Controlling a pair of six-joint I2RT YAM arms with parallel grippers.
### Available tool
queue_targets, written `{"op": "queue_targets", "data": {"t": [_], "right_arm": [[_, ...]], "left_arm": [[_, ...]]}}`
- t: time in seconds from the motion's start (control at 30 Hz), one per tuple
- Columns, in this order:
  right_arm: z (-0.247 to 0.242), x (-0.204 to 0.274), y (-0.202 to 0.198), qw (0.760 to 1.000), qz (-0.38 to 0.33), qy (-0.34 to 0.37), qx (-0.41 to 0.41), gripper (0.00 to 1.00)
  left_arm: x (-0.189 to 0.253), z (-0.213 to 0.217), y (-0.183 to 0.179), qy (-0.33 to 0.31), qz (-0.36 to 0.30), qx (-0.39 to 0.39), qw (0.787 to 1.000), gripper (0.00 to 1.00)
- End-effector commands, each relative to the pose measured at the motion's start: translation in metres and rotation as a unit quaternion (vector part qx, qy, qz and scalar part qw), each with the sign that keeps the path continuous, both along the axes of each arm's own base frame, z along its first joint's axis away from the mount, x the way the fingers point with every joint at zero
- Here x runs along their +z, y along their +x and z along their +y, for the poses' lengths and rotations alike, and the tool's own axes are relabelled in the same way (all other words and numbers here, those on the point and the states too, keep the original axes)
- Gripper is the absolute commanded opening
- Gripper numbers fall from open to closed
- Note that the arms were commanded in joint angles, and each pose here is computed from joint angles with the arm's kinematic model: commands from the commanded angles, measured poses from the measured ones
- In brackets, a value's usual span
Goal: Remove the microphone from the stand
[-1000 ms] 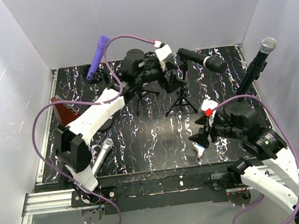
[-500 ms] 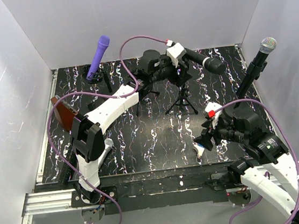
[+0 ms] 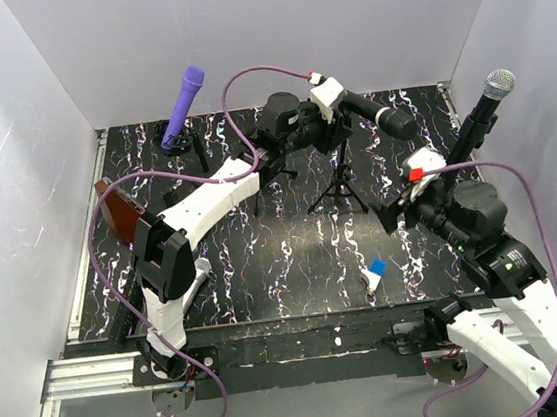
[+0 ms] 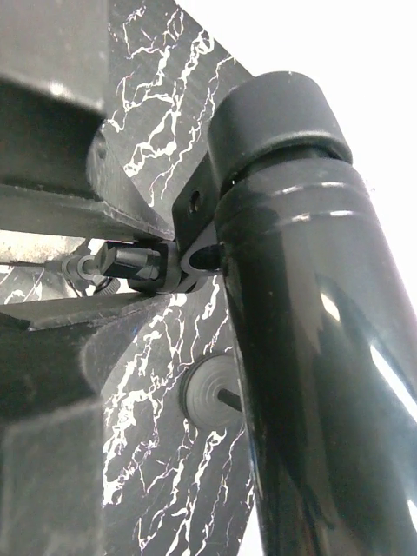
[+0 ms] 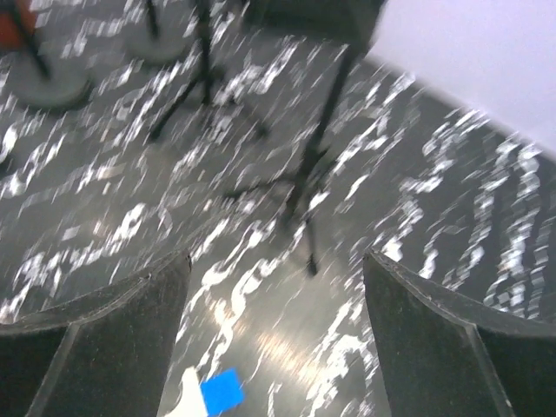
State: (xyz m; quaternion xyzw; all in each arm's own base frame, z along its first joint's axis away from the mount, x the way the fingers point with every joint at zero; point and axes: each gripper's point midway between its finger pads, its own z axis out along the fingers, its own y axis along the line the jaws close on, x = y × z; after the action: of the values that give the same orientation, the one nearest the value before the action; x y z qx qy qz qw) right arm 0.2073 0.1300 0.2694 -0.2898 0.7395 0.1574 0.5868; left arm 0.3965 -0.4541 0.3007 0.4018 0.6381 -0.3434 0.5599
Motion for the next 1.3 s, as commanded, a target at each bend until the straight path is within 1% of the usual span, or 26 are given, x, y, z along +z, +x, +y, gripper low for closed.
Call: {"op": "queue_targets", "data": {"t": [0.0, 0.03, 0.07, 0.1, 0.17, 0.37, 0.67, 0.8, 0.93, 1.03, 1.13, 1.2, 1.23, 1.27], "right_arm": [[-0.022, 0.124, 0.025, 0.979, -0.173, 0.073, -0.084, 0.88], [-0.020, 0.135, 0.023, 0.977, -0.182, 0.080, -0.077, 0.88], [-0.017, 0.141, 0.022, 0.976, -0.187, 0.084, -0.069, 0.88], [-0.017, 0.147, 0.021, 0.975, -0.192, 0.091, -0.067, 0.88], [-0.017, 0.151, 0.025, 0.974, -0.192, 0.097, -0.074, 0.89], [-0.023, 0.166, 0.036, 0.964, -0.220, 0.111, -0.103, 0.89], [-0.013, 0.196, 0.037, 0.952, -0.251, 0.153, -0.081, 0.90], [-0.005, 0.202, 0.041, 0.951, -0.254, 0.165, -0.067, 0.88], [-0.009, 0.212, 0.047, 0.945, -0.266, 0.171, -0.081, 0.85], [-0.014, 0.216, 0.053, 0.943, -0.269, 0.168, -0.101, 0.77], [-0.016, 0.221, 0.053, 0.941, -0.271, 0.173, -0.105, 0.63], [-0.015, 0.224, 0.050, 0.942, -0.271, 0.173, -0.097, 0.47], [-0.015, 0.226, 0.049, 0.942, -0.269, 0.174, -0.095, 0.37], [-0.016, 0.228, 0.046, 0.942, -0.269, 0.176, -0.093, 0.23]], "left_arm": [[0.045, 0.008, -0.006, -0.027, -0.035, 0.008, 0.999, 0.19], [0.043, 0.007, -0.005, -0.027, -0.034, 0.007, 0.999, 0.16], [0.042, 0.007, -0.005, -0.027, -0.034, 0.008, 0.999, 0.10], [0.040, 0.007, -0.004, -0.026, -0.032, 0.009, 0.999, 0.06], [0.040, 0.006, -0.004, -0.027, -0.030, 0.010, 0.999, 0.00], [0.041, 0.007, -0.007, -0.027, -0.024, 0.005, 0.999, 0.00], [0.035, 0.005, -0.010, -0.020, -0.017, -0.005, 1.000, 0.00], [0.036, 0.004, -0.010, -0.017, -0.016, -0.009, 1.000, 0.00], [0.032, 0.004, -0.012, -0.012, -0.009, -0.015, 1.000, 0.00], [0.029, 0.004, -0.012, -0.010, -0.006, -0.012, 1.000, 0.00], [0.028, 0.005, -0.010, -0.011, -0.005, -0.009, 1.000, 0.00], [0.027, 0.005, -0.009, -0.009, -0.004, -0.004, 1.000, 0.00], [0.026, 0.006, -0.007, -0.009, -0.003, 0.001, 1.000, 0.00], [0.026, 0.007, -0.005, -0.008, -0.002, 0.007, 1.000, 0.00]]}}
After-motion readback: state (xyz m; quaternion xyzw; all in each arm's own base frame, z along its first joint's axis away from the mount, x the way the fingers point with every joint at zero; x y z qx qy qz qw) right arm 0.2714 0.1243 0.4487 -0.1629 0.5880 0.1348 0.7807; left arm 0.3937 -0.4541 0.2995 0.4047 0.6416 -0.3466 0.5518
